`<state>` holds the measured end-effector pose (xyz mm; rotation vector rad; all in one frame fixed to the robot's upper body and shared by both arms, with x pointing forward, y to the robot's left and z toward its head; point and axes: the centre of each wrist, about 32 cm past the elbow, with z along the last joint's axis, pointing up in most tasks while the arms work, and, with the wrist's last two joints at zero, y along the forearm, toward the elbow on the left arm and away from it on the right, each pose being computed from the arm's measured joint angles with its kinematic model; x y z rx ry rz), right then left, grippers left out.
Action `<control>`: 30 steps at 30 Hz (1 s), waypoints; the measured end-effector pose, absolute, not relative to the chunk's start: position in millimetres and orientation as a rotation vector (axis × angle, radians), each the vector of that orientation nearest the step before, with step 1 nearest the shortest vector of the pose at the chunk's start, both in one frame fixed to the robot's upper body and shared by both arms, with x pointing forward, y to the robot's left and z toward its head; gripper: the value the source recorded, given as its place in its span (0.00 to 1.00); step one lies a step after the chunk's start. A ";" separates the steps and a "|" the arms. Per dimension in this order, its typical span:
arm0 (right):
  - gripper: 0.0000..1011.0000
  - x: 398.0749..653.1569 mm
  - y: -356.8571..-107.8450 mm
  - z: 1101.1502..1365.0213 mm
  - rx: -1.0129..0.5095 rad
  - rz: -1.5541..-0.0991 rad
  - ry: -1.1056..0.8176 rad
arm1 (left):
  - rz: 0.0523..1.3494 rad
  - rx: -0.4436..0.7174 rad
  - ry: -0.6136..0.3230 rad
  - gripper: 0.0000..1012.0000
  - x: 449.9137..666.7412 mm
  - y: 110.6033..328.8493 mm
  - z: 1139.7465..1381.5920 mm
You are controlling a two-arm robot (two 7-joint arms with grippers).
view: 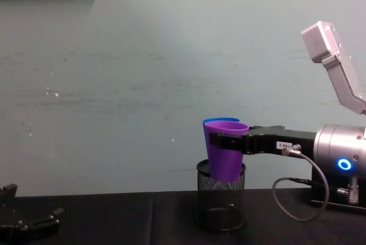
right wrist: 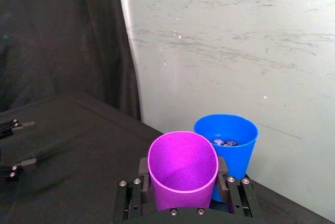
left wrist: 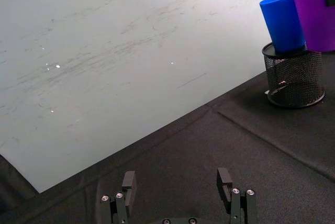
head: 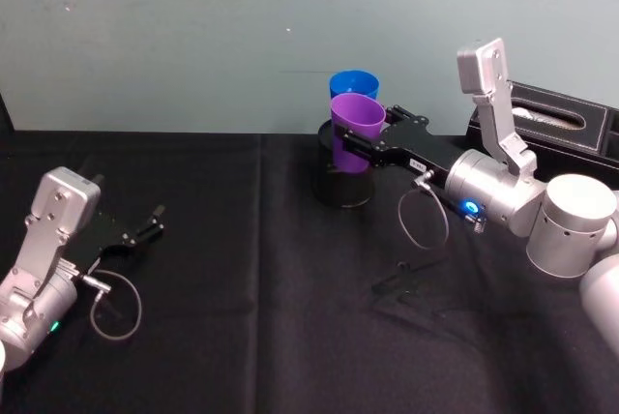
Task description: Pick up one cup with a gripper and tap it against the other cup.
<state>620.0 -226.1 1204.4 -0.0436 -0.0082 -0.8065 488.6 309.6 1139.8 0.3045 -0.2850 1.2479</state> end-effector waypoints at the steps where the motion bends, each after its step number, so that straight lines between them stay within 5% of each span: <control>1: 0.72 620.8 -225.9 1204.1 -0.043 -0.808 -0.007 | 1.248 0.304 -0.285 1.00 488.6 309.7 1139.8; 30: 0.72 641.8 -220.5 1210.0 -0.027 -0.831 0.010 | 1.248 0.305 -0.285 1.00 488.6 309.7 1139.8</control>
